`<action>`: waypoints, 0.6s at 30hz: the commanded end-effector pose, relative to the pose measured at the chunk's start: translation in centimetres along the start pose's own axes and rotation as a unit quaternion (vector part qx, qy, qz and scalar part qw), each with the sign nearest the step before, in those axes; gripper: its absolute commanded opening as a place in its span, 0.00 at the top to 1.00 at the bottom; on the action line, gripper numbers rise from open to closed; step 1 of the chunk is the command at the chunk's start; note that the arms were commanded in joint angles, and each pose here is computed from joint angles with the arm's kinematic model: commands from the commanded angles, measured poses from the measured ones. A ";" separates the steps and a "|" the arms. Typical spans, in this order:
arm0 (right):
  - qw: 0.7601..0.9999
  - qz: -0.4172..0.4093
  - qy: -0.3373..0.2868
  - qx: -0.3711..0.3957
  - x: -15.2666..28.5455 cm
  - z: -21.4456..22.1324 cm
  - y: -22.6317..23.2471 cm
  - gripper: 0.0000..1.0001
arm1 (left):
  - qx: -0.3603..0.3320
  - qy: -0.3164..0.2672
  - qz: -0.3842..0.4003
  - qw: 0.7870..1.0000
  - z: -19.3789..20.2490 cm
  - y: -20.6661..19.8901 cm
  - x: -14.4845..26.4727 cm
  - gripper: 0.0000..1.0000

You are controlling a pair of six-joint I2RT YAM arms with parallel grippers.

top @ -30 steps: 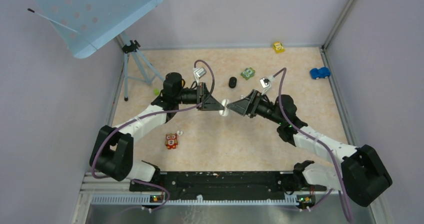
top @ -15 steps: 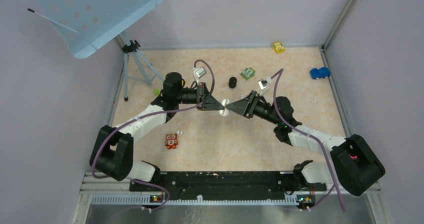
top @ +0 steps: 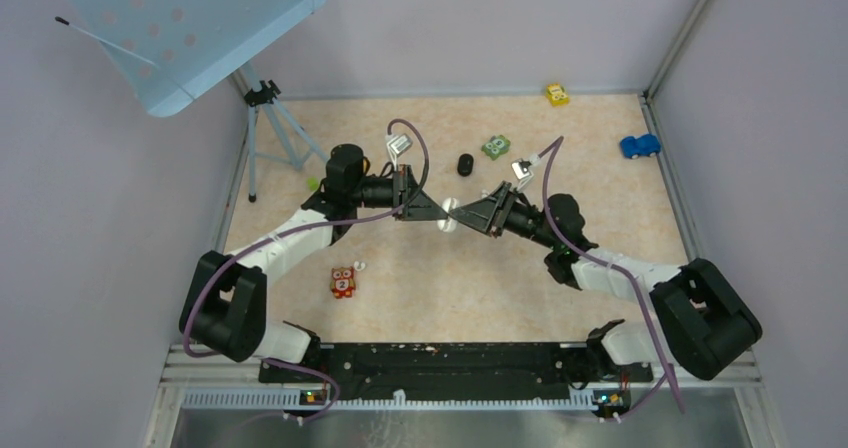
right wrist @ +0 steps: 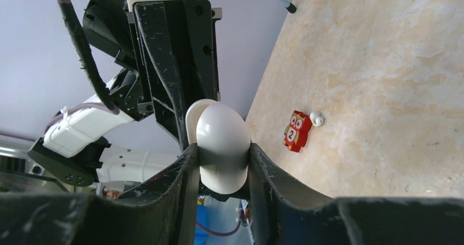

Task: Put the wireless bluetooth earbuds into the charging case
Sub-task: Pass from the left arm to the right

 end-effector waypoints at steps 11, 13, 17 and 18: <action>1.000 -0.026 0.002 0.010 0.2 0.5 0.7 1.00 | -0.069 -0.019 0.008 0.997 -2.2 -2.7 1.7 0.34; 1.000 -0.029 0.001 0.012 0.2 0.5 0.7 1.00 | -0.078 -0.027 0.006 0.997 -2.4 -2.9 2.1 0.31; 1.000 -0.029 0.007 0.007 0.0 0.6 0.6 1.00 | -0.078 -0.020 0.008 0.997 -2.1 -2.9 2.4 0.28; 0.999 -0.030 0.008 0.007 0.0 0.5 0.7 1.00 | -0.082 -0.016 0.006 0.996 -1.9 -2.8 2.4 0.27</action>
Point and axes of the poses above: each gripper's point midway between its finger pads, its own x axis back along the fingers, its own y axis along the line the jaws close on, z = x × y, the point moved 6 cm from there along x, back along the fingers, and after that the axes turned 5 degrees about x, right-handed, at the moved point
